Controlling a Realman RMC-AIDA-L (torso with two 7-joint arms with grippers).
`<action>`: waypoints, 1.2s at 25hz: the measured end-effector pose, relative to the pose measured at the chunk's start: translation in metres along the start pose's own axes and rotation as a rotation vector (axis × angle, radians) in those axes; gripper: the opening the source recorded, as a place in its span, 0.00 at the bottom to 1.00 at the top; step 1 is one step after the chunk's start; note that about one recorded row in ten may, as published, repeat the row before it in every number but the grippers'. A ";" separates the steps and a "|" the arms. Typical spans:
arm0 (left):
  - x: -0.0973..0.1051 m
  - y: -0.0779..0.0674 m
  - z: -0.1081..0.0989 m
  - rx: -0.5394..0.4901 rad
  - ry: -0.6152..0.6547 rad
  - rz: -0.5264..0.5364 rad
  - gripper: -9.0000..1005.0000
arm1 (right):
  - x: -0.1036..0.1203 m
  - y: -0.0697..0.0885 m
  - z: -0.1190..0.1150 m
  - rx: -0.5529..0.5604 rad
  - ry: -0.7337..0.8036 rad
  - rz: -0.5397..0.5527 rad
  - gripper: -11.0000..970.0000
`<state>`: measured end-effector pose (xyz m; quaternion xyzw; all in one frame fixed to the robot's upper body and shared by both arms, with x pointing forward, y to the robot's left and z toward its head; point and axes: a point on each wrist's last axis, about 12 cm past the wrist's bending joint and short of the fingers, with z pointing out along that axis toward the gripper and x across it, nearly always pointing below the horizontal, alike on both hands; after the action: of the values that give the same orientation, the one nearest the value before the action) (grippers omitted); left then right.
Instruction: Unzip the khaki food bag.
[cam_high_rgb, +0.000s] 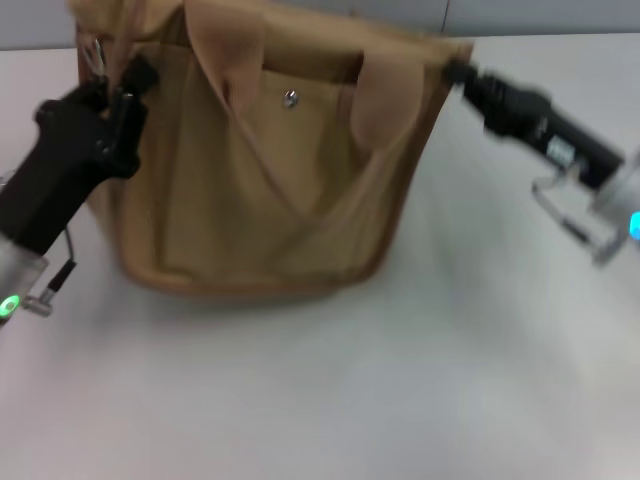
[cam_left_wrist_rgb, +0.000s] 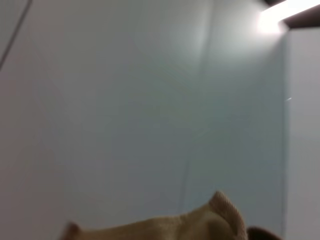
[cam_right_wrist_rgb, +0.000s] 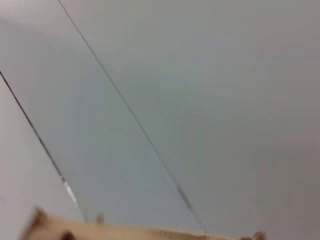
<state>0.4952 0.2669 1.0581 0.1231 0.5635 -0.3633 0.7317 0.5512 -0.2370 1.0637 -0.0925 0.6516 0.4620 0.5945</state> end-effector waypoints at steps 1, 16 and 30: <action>0.000 0.000 0.000 0.000 0.000 0.000 0.11 | -0.018 -0.005 0.012 -0.011 -0.006 -0.035 0.04; -0.007 -0.017 -0.017 0.176 0.010 -0.129 0.20 | -0.016 -0.012 -0.066 0.120 -0.183 -0.052 0.31; -0.056 0.004 -0.056 0.697 0.407 -0.031 0.81 | -0.022 0.042 -0.100 -0.547 0.239 -0.357 0.71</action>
<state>0.4512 0.3243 1.0894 0.4249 0.5418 -0.5118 0.5139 0.4602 -0.2939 1.0900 -0.4143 0.5424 0.4942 0.5385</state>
